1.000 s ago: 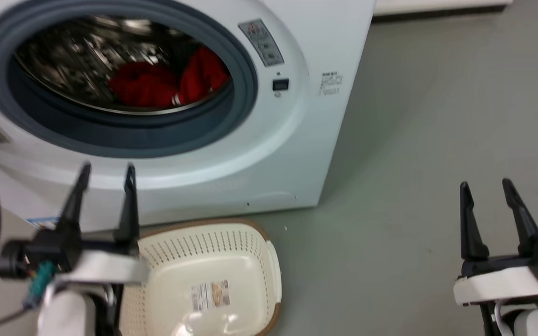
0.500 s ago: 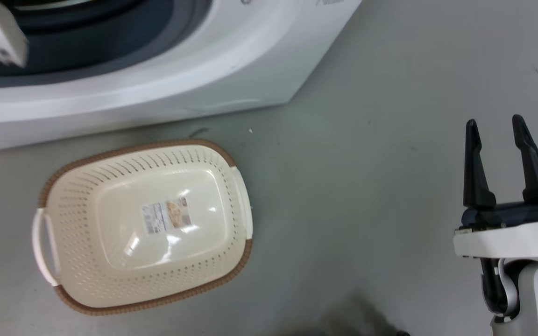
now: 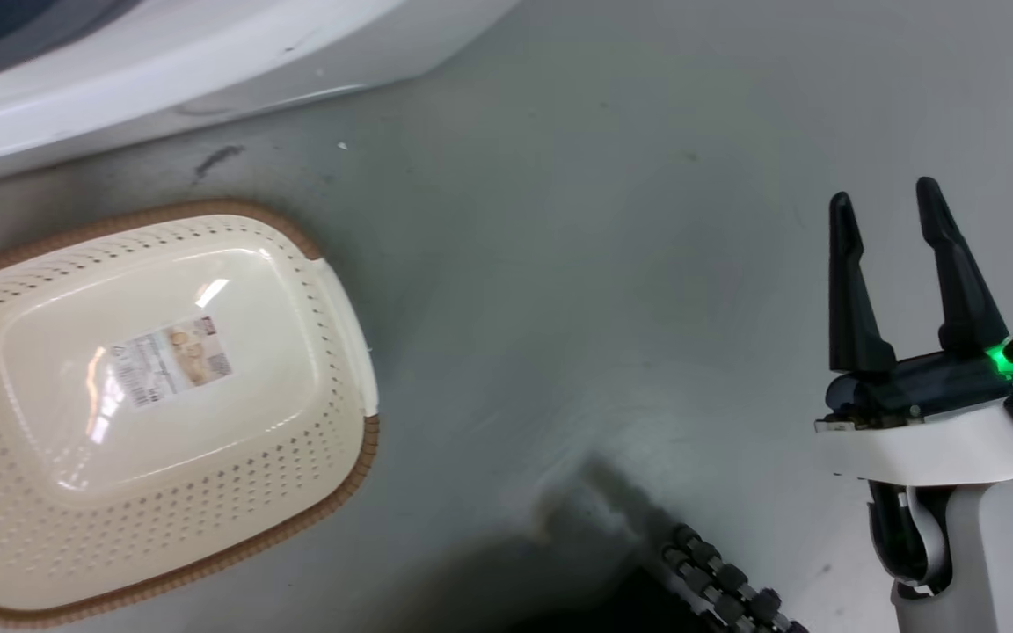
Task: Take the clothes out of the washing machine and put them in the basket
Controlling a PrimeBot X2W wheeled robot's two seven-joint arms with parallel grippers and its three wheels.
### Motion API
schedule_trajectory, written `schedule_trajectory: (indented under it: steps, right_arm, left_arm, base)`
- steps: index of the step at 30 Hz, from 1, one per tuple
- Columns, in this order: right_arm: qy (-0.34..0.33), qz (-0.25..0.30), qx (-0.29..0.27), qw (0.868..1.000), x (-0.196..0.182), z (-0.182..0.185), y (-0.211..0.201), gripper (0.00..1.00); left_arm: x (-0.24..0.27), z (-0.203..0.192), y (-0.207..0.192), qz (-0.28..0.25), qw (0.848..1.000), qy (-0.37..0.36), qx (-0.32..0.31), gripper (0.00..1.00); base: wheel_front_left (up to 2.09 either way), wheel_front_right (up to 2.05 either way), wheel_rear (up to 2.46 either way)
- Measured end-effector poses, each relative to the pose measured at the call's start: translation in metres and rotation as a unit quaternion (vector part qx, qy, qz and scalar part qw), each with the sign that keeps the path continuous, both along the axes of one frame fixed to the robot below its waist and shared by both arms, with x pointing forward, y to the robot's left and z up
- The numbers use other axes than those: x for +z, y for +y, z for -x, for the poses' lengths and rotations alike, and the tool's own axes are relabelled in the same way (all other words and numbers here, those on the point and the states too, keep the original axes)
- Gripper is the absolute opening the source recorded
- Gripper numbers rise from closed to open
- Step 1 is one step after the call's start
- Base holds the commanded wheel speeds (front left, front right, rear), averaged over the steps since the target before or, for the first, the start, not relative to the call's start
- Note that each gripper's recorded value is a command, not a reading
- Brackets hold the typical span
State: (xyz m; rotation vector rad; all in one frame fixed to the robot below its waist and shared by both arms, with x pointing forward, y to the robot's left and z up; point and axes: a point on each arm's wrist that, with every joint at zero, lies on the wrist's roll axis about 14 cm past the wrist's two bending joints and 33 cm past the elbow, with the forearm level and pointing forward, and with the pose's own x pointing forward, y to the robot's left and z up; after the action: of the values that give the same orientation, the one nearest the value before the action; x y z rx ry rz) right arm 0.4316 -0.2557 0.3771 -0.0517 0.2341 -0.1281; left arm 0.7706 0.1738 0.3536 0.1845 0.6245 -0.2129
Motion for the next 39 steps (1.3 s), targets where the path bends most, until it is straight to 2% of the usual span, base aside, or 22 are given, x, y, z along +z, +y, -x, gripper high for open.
schedule_trajectory:
  steps: [5,9,18,19,20,26,30,36,39]
  right_arm:
    - [0.012,0.002,-0.005,1.0,-0.003,0.007,-0.002,1.0]
    - [0.023,0.031,0.012,0.999,-0.005,0.008,0.002,1.0]
    - [0.032,0.027,0.013,0.999,-0.01,0.01,0.004,1.0]
    - [0.031,0.027,0.012,0.999,-0.011,0.01,0.004,1.0]
    - [0.031,0.028,0.012,0.999,-0.011,0.01,0.003,1.0]
    - [0.029,0.026,0.009,0.999,-0.011,0.008,0.002,1.0]
    - [0.008,0.033,0.004,0.999,0.001,0.001,-0.005,1.0]
    - [-0.022,0.048,0.001,0.999,0.021,-0.005,-0.011,1.0]
    - [-0.032,0.054,-0.004,0.998,0.031,-0.003,-0.015,1.0]
  left_arm:
    - [-0.033,-0.006,0.007,-0.014,0.997,0.075,0.023,1.0]
    - [-0.063,-0.002,-0.002,-0.013,0.992,0.122,0.024,1.0]
    - [-0.087,0.004,0.002,-0.025,0.985,0.167,0.034,1.0]
    - [-0.087,0.004,0.001,-0.025,0.985,0.167,0.034,0.32]
    - [-0.088,0.004,0.001,-0.025,0.985,0.169,0.035,0.0]
    - [-0.086,0.001,-0.002,-0.018,0.987,0.159,0.032,0.0]
    - [-0.063,-0.009,-0.012,0.021,0.994,0.101,0.028,0.0]
    - [-0.027,-0.003,-0.011,0.019,0.999,0.025,0.009,0.0]
    - [-0.019,0.014,-0.019,0.036,0.999,0.008,0.0,0.0]
  base:
    - [0.0,0.0,0.0]
    - [0.0,0.0,0.0]
    - [0.0,0.0,0.0]
    - [0.0,0.0,0.0]
    - [0.0,0.0,0.0]
    - [0.0,0.0,0.0]
    - [0.0,0.0,0.0]
    - [0.0,0.0,0.0]
    - [0.0,0.0,0.0]
